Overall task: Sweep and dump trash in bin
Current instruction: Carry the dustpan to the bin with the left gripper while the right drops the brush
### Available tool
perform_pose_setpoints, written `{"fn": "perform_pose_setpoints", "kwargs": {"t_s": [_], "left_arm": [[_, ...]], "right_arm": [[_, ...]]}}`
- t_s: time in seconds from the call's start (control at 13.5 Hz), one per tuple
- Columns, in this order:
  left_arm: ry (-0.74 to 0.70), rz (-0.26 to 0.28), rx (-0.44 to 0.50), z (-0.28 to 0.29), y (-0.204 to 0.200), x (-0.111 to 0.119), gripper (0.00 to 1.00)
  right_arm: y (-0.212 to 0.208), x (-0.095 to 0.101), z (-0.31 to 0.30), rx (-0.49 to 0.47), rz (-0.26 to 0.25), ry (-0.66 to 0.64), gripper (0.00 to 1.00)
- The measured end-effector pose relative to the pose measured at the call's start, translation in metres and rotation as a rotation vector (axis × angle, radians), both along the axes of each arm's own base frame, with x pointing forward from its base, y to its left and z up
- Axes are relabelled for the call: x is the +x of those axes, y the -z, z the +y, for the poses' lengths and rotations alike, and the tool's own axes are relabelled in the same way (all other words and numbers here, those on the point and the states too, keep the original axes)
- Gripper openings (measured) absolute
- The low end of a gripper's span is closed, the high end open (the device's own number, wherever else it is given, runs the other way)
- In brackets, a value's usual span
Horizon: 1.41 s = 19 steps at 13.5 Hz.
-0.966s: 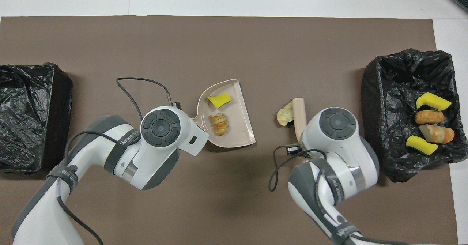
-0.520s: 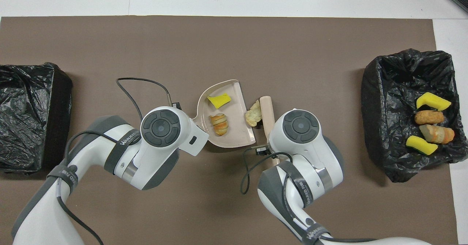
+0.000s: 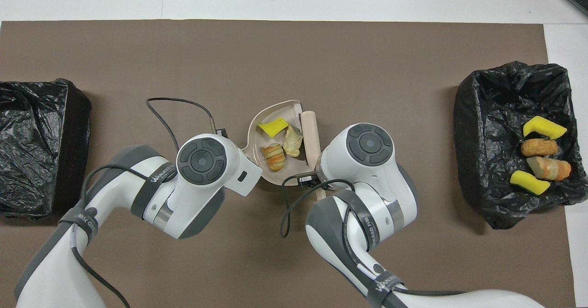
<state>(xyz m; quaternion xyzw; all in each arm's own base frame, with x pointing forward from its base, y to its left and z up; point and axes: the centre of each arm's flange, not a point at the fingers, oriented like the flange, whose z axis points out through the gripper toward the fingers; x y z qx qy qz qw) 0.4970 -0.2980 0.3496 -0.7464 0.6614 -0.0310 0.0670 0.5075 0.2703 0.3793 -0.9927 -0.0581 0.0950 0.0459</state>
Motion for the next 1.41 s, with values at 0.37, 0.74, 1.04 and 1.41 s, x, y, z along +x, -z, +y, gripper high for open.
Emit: {"fn": "perform_pose_setpoints", "kwargs": {"t_s": [0.37,0.74,1.04,1.41], "left_arm": [[0.092,-0.005,0.009,0.011,-0.004,0.008,0.31],[0.108,-0.038,0.006,0.045,-0.030,0.025,0.31],[0.143,-0.049,0.025,0.090,-0.068,0.033,0.31],[0.141,-0.039,0.042,0.177,-0.108,0.042,0.31]], "right_arm": [[-0.015,-0.015,0.004,-0.078,0.007,0.028,0.26],[-0.015,-0.052,0.043,-0.113,0.010,0.051,0.26],[-0.015,-0.107,0.095,-0.094,0.018,0.063,0.26],[0.018,-0.187,0.151,-0.062,0.011,0.070,0.26]]}}
